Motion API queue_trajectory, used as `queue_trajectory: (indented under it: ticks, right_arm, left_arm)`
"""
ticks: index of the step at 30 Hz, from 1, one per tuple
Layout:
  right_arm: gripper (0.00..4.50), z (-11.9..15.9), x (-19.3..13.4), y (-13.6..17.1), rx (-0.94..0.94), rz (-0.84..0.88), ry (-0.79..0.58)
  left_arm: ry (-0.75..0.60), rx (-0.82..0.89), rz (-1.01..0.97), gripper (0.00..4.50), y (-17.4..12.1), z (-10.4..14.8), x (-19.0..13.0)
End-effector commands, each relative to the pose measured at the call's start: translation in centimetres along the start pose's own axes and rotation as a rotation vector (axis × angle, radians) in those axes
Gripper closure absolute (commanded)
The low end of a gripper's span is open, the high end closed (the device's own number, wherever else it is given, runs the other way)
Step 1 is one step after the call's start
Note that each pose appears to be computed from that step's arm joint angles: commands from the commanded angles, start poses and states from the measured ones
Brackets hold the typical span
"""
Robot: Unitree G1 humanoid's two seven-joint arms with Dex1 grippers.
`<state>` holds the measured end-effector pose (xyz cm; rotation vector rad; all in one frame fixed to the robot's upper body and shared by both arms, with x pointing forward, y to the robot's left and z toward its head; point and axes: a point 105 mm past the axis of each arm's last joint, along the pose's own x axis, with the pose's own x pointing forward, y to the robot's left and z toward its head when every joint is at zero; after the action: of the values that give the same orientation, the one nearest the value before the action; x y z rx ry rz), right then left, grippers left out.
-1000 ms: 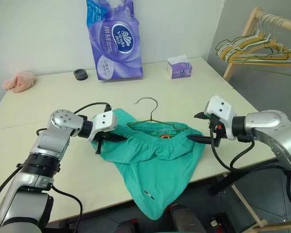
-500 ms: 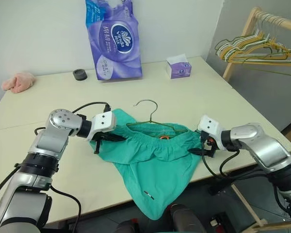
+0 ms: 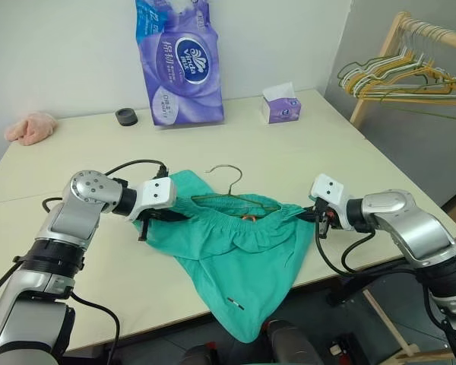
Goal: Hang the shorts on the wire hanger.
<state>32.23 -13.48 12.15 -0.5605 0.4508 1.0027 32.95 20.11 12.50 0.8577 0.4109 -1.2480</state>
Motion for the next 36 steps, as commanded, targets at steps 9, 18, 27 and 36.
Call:
queue_trajectory:
  ticks: [9, 18, 27, 36]
  right_arm:
    - [4.45, 6.2, -0.2, 1.3, -0.125, 0.0, -0.153]
    - [2.84, 5.3, -1.2, 2.4, -0.21, 0.064, -0.083]
    - [0.78, 3.2, -2.1, 1.5, -0.207, 0.023, 0.01]
    - [0.78, 1.3, 1.7, 0.9, -0.232, 0.063, 0.082]
  left_arm:
    - [-0.013, 0.055, 0.041, 4.5, 0.8, 1.1, 1.0]
    - [-0.047, 0.057, 0.021, 4.5, 0.1, 1.6, 2.5]
    - [-0.057, 0.051, 0.019, 4.5, -0.2, 1.5, 2.8]
    - [-0.06, 0.051, 0.018, 4.5, -0.4, 1.6, 2.9]
